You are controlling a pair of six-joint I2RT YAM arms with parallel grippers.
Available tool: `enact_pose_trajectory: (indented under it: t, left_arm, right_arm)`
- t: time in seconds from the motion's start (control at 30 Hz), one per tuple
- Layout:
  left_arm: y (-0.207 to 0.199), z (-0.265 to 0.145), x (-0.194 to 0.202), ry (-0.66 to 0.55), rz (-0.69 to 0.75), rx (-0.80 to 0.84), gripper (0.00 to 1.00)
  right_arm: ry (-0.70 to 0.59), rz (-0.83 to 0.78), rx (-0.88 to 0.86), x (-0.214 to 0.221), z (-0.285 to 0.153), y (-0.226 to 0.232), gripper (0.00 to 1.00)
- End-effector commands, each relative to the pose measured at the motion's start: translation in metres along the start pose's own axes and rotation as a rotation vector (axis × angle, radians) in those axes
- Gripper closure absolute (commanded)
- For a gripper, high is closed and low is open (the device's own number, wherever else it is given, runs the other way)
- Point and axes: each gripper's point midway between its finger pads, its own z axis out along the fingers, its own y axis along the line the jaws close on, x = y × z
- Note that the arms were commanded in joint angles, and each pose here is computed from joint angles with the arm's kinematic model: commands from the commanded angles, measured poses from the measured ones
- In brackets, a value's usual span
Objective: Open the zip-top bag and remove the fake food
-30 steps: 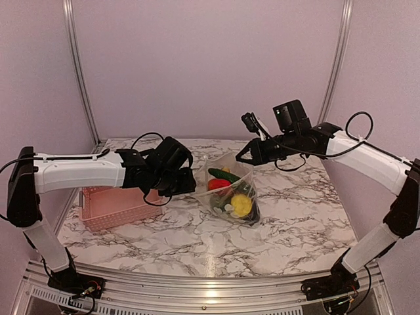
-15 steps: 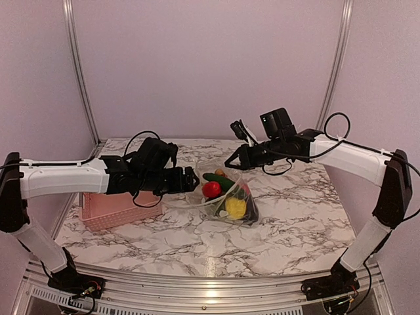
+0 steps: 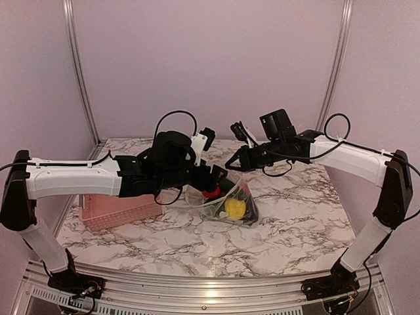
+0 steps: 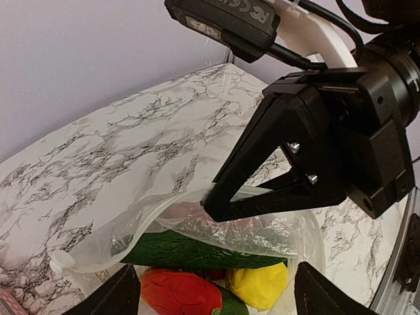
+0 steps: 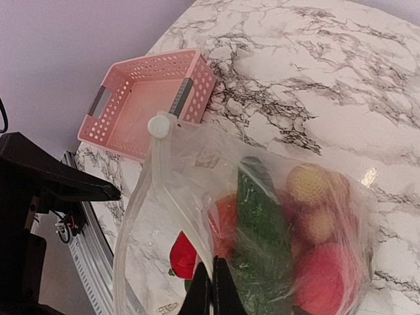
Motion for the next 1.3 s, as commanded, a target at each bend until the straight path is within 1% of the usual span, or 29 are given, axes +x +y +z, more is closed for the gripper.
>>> enact_pose_trajectory:
  t: [0.0,0.13,0.3,0.37,0.43,0.5,0.57,0.6,0.77,0.83,0.93,1.03,1.13,1.27]
  left_arm:
    - [0.013,0.023,0.019,0.092,0.153,-0.125,0.18]
    - [0.012,0.031,0.040,0.173,0.196,-0.136,0.15]
    - [0.020,0.030,0.068,0.234,0.191,-0.159,0.09]
    - [0.027,0.031,0.077,0.259,0.192,-0.195,0.09]
    - [0.032,0.033,0.083,0.280,0.195,-0.222,0.11]
    - [0.032,0.037,0.084,0.293,0.203,-0.232,0.19]
    - [0.037,0.038,0.082,0.296,0.202,-0.265,0.33]
    - [0.038,0.038,0.080,0.290,0.201,-0.276,0.39]
    - [0.037,0.034,0.063,0.240,0.192,-0.283,0.56]
    - [0.034,0.030,0.054,0.222,0.182,-0.266,0.66]
    - [0.023,0.018,0.032,0.157,0.135,-0.211,0.79]
    - [0.017,0.004,0.013,0.092,0.087,-0.167,0.87]
    - [0.016,-0.008,0.000,0.055,0.036,-0.137,0.94]
    - [0.018,-0.025,-0.014,0.021,-0.038,-0.103,0.95]
  right_arm:
    - [-0.018,0.014,0.011,0.001,-0.009,0.005,1.00]
    - [-0.029,0.018,0.028,0.001,-0.011,0.003,1.00]
    - [-0.026,0.017,0.030,0.001,-0.010,0.003,1.00]
    - [-0.028,0.014,0.035,0.001,-0.012,0.003,1.00]
    - [-0.024,0.011,0.036,0.003,-0.011,0.002,1.00]
    - [-0.019,0.012,0.037,0.004,-0.010,0.001,1.00]
    - [-0.020,0.013,0.039,0.004,-0.010,0.000,1.00]
    - [-0.020,0.013,0.038,0.004,-0.009,0.000,1.00]
    - [-0.013,0.013,0.034,0.006,-0.007,-0.001,1.00]
    - [-0.011,0.012,0.037,0.006,-0.006,-0.003,1.00]
    - [-0.015,0.014,0.037,0.005,-0.006,-0.003,1.00]
    - [-0.017,0.016,0.036,0.003,-0.005,-0.005,1.00]
    - [-0.016,0.019,0.038,0.004,-0.004,-0.007,1.00]
    - [-0.019,0.025,0.037,0.003,-0.003,-0.010,1.00]
